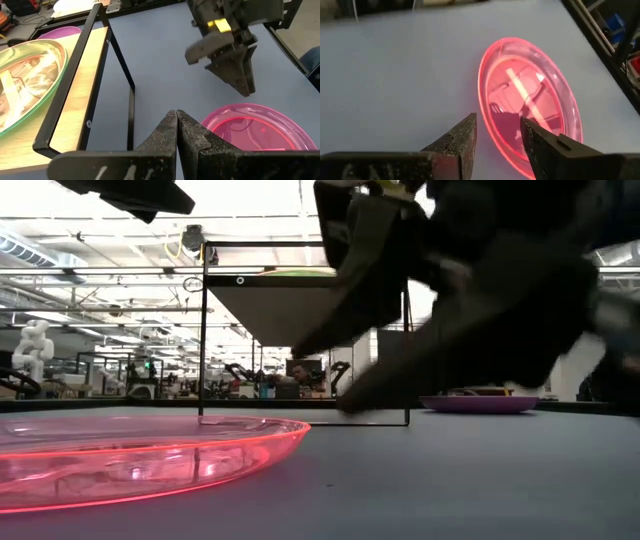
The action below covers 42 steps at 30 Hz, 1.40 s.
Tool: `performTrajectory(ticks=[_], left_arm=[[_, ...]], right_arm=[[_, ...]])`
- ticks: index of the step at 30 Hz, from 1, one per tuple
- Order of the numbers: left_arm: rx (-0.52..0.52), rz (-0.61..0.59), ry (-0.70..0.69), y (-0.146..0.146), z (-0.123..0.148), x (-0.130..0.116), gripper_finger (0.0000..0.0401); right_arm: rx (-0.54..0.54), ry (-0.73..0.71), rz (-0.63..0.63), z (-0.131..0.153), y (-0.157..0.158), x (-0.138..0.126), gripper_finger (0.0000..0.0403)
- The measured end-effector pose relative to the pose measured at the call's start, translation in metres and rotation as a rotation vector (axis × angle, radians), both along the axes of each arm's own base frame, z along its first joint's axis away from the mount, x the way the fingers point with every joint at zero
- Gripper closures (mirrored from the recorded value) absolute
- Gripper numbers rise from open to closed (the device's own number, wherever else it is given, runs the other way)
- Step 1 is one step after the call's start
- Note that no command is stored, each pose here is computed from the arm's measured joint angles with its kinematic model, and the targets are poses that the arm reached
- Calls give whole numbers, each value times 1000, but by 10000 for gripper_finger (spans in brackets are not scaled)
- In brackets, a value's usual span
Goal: Place and stack plates onto a shelf
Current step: Stack the light pink plate on top of the orange plate on the shelf
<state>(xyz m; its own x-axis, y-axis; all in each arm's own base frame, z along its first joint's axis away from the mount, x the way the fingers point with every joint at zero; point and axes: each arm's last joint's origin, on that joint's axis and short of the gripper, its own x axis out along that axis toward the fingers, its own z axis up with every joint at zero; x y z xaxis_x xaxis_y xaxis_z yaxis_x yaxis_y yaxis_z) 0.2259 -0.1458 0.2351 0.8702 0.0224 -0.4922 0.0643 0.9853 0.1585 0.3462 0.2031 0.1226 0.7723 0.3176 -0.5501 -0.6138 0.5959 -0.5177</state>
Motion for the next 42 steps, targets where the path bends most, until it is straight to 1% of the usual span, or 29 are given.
performTrajectory(ticks=[4, 6, 11, 18, 21, 24, 27, 36, 40, 42], left_arm=[[0, 0, 0, 0, 0, 0, 398], [-3, 1, 0, 0, 0, 0, 398], [-2, 1, 0, 0, 0, 0, 398], [0, -1, 0, 0, 0, 0, 398], [0, -1, 0, 0, 0, 0, 398], [0, -1, 0, 0, 0, 0, 398], [0, -1, 0, 0, 0, 0, 398], [-1, -1, 0, 0, 0, 0, 398], [-1, -1, 0, 0, 0, 0, 398], [-1, 0, 0, 0, 0, 0, 398]], right_arm=[[-50, -22, 44, -14, 1, 3, 270], [-57, -47, 44, -15, 2, 4, 271], [-72, -50, 32, -17, 0, 6, 271], [-86, -34, -9, -21, -14, 13, 271], [-82, -14, 5, -22, -19, 15, 271], [-98, -22, 22, -22, -19, 15, 275], [-101, -17, 31, -22, -20, 15, 292], [-94, 14, 36, -25, -26, 17, 372], [-91, 18, 31, -25, -27, 17, 397], [-76, 26, 31, -25, -28, 17, 401]])
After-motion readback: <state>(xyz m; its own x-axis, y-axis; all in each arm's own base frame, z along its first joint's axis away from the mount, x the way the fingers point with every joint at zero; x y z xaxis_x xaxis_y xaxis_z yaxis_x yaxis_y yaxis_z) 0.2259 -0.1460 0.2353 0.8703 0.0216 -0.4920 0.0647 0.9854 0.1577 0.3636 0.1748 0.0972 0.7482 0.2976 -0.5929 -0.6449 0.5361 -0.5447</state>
